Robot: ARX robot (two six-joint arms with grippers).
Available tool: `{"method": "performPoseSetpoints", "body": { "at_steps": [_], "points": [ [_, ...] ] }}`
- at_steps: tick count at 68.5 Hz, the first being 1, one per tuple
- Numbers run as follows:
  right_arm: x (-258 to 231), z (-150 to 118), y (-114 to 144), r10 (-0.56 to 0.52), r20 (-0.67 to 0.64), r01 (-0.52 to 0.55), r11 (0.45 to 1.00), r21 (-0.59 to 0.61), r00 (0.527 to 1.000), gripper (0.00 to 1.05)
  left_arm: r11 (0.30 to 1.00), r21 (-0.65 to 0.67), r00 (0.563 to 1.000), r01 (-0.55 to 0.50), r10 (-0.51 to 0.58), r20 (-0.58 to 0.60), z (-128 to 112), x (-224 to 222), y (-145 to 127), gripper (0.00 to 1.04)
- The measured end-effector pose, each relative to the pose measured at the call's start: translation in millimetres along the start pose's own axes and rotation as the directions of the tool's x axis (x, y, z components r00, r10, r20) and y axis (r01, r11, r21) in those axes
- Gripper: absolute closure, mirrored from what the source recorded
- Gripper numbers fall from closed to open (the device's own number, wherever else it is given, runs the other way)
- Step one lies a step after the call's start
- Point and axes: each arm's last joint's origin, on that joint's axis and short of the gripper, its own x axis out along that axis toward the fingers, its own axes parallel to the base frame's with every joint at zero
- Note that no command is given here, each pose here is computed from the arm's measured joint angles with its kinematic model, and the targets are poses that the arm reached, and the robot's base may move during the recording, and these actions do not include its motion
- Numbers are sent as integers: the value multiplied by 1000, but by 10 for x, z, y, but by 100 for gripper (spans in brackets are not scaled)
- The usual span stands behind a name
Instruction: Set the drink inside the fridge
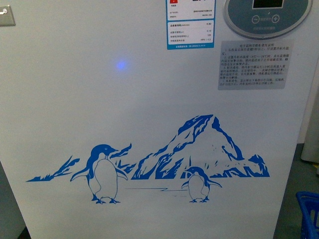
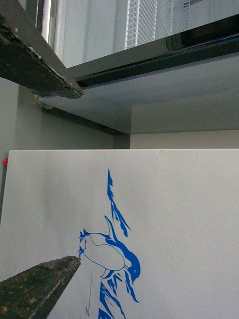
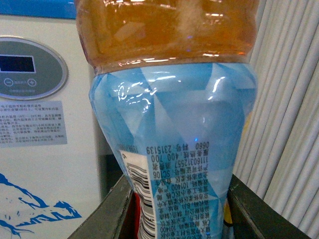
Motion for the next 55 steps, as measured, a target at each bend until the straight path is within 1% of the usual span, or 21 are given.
{"method": "performPoseSetpoints", "body": {
  "at_steps": [11,55],
  "points": [
    [-8,0,5,-15,-4,15,1000,2,1000,68,1000,0,1000,0,0,0,1,0,0,8],
    [-7,-3,11,-11,-6,11,1000,0,1000,68,1000,0,1000,0,0,0,0,0,0,8]
  ]
}}
